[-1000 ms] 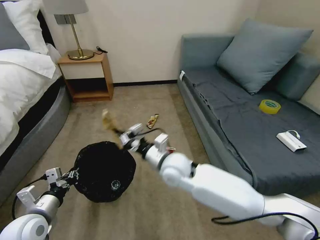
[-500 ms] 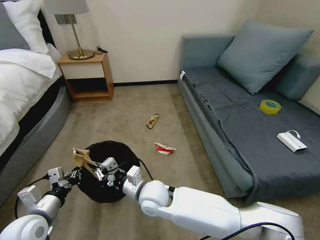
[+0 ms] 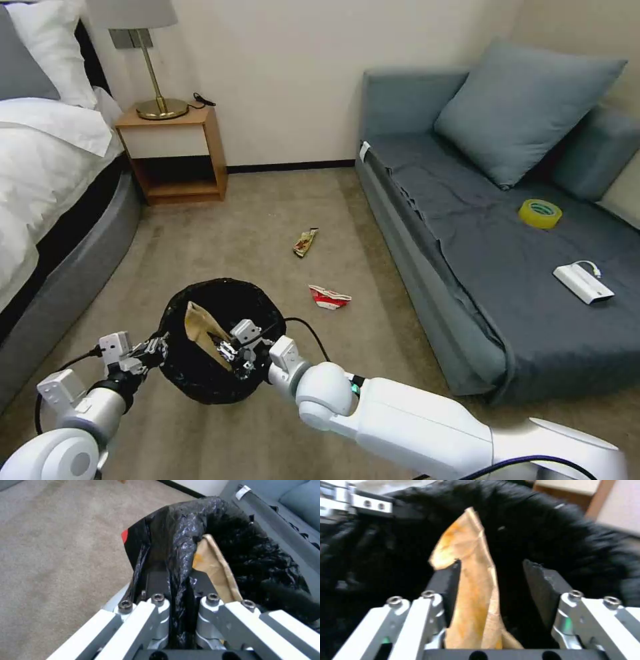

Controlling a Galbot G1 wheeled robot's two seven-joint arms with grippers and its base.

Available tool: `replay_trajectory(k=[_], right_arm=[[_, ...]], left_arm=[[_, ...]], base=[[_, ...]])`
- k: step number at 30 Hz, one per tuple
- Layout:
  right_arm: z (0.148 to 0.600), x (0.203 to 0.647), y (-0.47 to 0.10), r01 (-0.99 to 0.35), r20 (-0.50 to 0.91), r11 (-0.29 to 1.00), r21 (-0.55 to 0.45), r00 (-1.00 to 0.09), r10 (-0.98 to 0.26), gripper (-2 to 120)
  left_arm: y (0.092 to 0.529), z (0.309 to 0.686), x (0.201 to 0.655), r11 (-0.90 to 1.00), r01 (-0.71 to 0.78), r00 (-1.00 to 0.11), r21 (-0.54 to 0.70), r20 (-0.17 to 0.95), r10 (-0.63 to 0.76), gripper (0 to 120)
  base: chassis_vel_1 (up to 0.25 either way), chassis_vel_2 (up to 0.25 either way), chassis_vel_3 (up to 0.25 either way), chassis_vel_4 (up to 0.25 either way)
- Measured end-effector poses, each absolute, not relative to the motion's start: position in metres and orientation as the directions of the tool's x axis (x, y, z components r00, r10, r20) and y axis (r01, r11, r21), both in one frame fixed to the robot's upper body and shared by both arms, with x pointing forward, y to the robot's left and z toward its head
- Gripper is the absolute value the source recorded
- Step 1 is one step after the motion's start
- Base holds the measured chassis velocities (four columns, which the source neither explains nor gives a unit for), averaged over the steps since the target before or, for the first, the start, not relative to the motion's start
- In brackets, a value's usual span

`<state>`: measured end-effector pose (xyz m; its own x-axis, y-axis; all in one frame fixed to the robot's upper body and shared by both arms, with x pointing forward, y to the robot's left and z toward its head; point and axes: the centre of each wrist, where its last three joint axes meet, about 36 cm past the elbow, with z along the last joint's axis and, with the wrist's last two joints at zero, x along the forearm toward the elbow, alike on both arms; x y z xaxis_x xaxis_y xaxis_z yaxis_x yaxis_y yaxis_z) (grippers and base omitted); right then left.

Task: Pick up the trash bin, then pick up the garbage on the floor and place it into the trash bin.

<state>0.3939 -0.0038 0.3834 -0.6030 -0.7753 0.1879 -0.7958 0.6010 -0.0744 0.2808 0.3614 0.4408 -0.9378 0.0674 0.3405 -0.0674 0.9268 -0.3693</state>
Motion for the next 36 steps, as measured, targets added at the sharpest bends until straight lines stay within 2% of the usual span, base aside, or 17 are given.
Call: replay_trajectory(k=[3,4,5,6,7,8,11,12,13,15,17,27,36], right_arm=[[0.388,0.402,-0.023,-0.743,0.087,0.633,-0.217,-0.661,-0.746,67],[0.388,0.402,-0.023,-0.743,0.087,0.633,-0.217,-0.661,-0.746,67],[0.389,0.406,-0.035,-0.699,0.038,0.659,-0.276,-0.693,-0.720,74],[0.389,0.407,-0.040,-0.678,0.019,0.673,-0.296,-0.708,-0.706,76],[0.390,0.409,-0.045,-0.655,0.001,0.687,-0.314,-0.724,-0.690,82],[0.390,0.409,-0.045,-0.655,0.001,0.687,-0.314,-0.724,-0.690,82],[0.395,0.412,-0.082,-0.516,-0.077,0.776,-0.363,-0.813,-0.577,96],[0.398,0.411,-0.103,-0.441,-0.092,0.822,-0.360,-0.860,-0.502,99],[0.398,0.411,-0.103,-0.441,-0.092,0.822,-0.360,-0.860,-0.502,99],[0.394,0.392,-0.138,-0.339,-0.046,0.878,-0.337,-0.926,-0.375,100],[0.394,0.374,-0.158,-0.301,-0.010,0.894,-0.331,-0.947,-0.322,100],[0.386,0.296,-0.193,-0.267,0.066,0.930,-0.253,-0.964,-0.259,100],[0.395,0.279,-0.197,-0.214,0.044,0.956,-0.199,-0.977,-0.209,100]], left_arm=[[0.362,0.441,0.281,0.928,-0.073,-0.939,-0.364,0.338,0.059,6],[0.362,0.441,0.281,0.928,-0.073,-0.939,-0.364,0.338,0.059,6],[0.362,0.442,0.281,0.929,-0.076,-0.940,-0.363,0.336,0.055,6],[0.363,0.442,0.281,0.929,-0.077,-0.941,-0.362,0.335,0.053,6],[0.363,0.442,0.281,0.929,-0.078,-0.941,-0.362,0.335,0.051,6],[0.363,0.442,0.281,0.929,-0.078,-0.941,-0.362,0.335,0.051,6],[0.366,0.442,0.281,0.930,-0.087,-0.942,-0.358,0.332,0.040,6],[0.367,0.443,0.281,0.931,-0.091,-0.943,-0.354,0.331,0.034,6],[0.367,0.443,0.281,0.931,-0.091,-0.943,-0.354,0.331,0.034,6],[0.370,0.443,0.282,0.934,-0.096,-0.944,-0.343,0.328,0.023,6],[0.370,0.443,0.283,0.937,-0.097,-0.945,-0.337,0.327,0.020,6],[0.370,0.444,0.287,0.939,-0.092,-0.947,-0.330,0.321,0.019,6],[0.369,0.444,0.289,0.937,-0.098,-0.946,-0.334,0.324,0.016,6]], base=[[0.000,0.000,0.000,0.000],[0.000,0.000,0.000,0.000],[0.000,0.000,0.000,0.000],[0.000,0.000,0.000,0.000],[0.000,0.000,0.000,0.000],[0.000,0.000,0.000,0.000],[0.000,0.000,0.000,0.000],[0.000,0.000,0.000,0.000],[0.000,0.000,0.000,0.000],[0.000,0.000,0.000,0.000],[0.000,0.000,0.000,0.000],[0.000,0.000,0.000,0.000],[0.000,0.000,0.000,0.000]])
